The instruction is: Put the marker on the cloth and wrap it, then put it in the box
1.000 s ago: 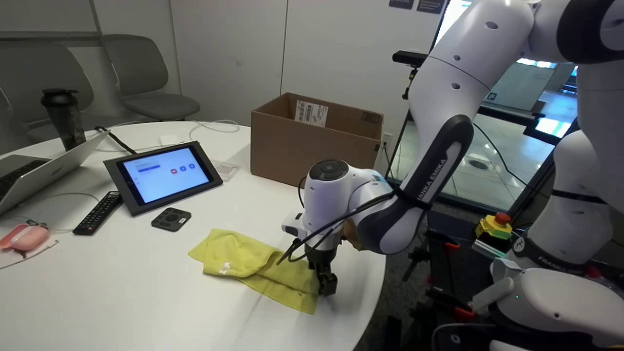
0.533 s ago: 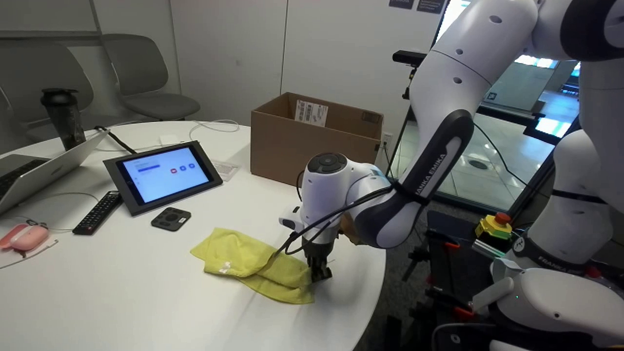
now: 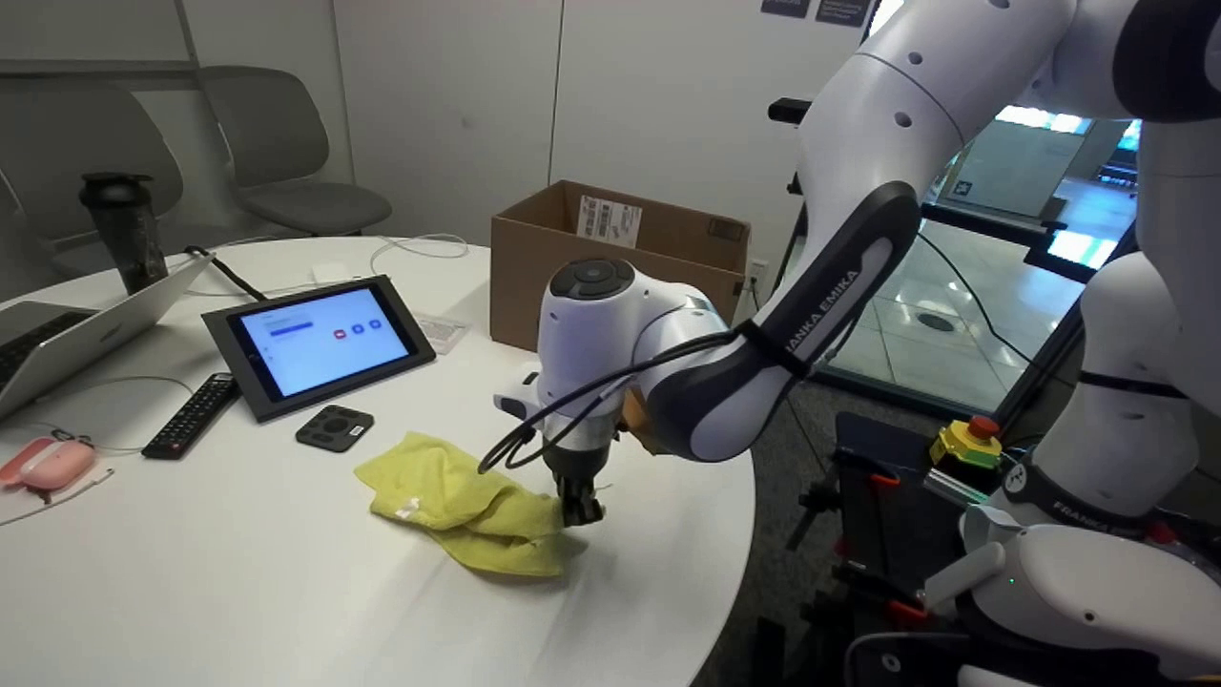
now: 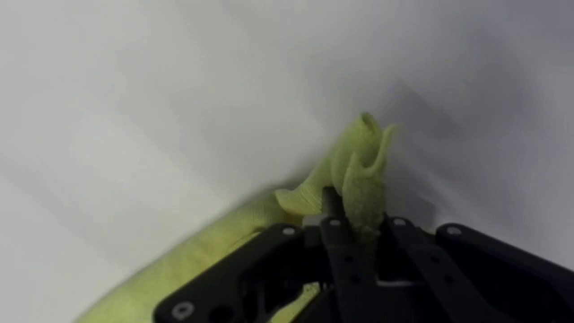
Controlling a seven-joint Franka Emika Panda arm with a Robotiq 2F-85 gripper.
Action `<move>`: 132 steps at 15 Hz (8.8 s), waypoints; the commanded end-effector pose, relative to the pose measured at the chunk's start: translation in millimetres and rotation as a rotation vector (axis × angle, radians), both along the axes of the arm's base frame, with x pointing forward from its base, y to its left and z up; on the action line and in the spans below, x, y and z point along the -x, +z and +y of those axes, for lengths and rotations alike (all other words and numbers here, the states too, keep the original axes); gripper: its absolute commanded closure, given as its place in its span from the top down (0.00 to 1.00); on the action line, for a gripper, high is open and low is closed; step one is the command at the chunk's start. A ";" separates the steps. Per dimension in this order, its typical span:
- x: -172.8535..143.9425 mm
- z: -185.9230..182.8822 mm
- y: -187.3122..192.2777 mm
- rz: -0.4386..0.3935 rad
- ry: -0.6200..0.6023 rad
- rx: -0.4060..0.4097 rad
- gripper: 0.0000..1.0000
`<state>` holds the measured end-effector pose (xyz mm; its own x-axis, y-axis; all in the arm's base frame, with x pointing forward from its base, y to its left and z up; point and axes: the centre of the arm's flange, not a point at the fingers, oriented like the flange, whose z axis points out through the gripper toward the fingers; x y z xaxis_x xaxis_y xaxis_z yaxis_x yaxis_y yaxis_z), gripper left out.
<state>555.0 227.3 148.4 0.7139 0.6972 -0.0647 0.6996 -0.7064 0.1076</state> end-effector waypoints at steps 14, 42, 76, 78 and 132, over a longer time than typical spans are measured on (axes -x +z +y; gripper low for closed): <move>-161.4 40.5 -28.6 -0.143 -0.015 0.149 0.07; -97.1 23.9 91.5 -0.140 0.194 0.141 0.08; -239.5 51.6 77.9 -0.124 -0.287 0.140 1.00; -230.7 44.7 85.2 -0.121 -0.295 0.129 1.00; -199.8 -107.8 113.4 -0.201 -0.540 0.114 0.03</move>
<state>798.0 138.0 208.2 0.9518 0.3044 0.0372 0.2870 -0.9271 0.2412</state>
